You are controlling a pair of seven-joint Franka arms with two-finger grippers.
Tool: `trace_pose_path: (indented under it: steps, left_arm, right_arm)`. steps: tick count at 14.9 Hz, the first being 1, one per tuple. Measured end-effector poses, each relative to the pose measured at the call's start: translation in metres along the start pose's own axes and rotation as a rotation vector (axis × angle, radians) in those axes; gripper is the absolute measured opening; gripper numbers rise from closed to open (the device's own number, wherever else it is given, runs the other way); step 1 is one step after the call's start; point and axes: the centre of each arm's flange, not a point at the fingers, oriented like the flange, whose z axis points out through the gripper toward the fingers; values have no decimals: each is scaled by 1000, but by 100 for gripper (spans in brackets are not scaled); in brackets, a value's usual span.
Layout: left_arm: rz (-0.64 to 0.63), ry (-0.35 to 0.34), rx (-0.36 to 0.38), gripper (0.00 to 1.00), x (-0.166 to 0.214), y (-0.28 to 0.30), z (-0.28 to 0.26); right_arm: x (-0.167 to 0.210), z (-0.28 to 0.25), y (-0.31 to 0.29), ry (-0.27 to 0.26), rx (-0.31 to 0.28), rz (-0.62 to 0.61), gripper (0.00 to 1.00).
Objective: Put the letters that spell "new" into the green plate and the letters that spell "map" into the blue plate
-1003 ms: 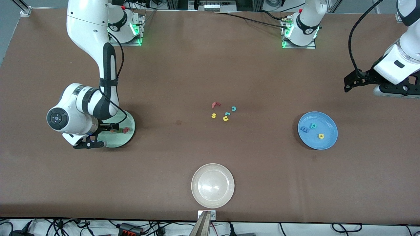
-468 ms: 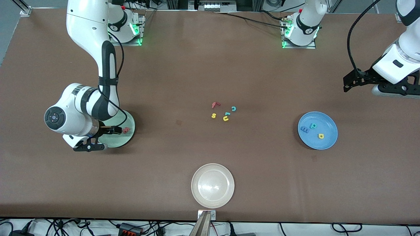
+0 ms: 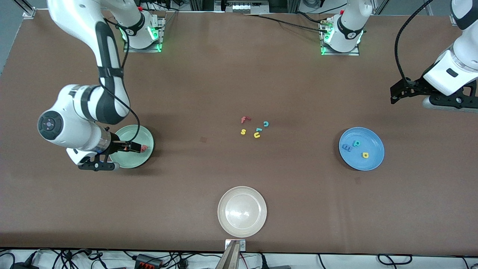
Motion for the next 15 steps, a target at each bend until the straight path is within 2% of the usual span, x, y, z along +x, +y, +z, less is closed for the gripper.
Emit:
trace_pose_path:
  steps: [4, 6, 8, 11, 15]
  left_arm:
    - [-1, -2, 0, 100, 0, -1, 0]
    - [-1, -3, 0, 100, 0, -1, 0]
    - [-2, -3, 0, 100, 0, -1, 0]
    - [-2, -3, 0, 100, 0, -1, 0]
    - [-1, -2, 0, 100, 0, -1, 0]
  right_arm:
    - [-16, -86, 40, -28, -13, 11, 100]
    - [-26, -139, 68, -20, -28, 18, 100]
    - [-37, -190, 90, 16, -44, 28, 100]
    - [-55, -248, 116, 101, -74, 45, 100]
    - [-86, -289, 125, 121, -78, 60, 100]
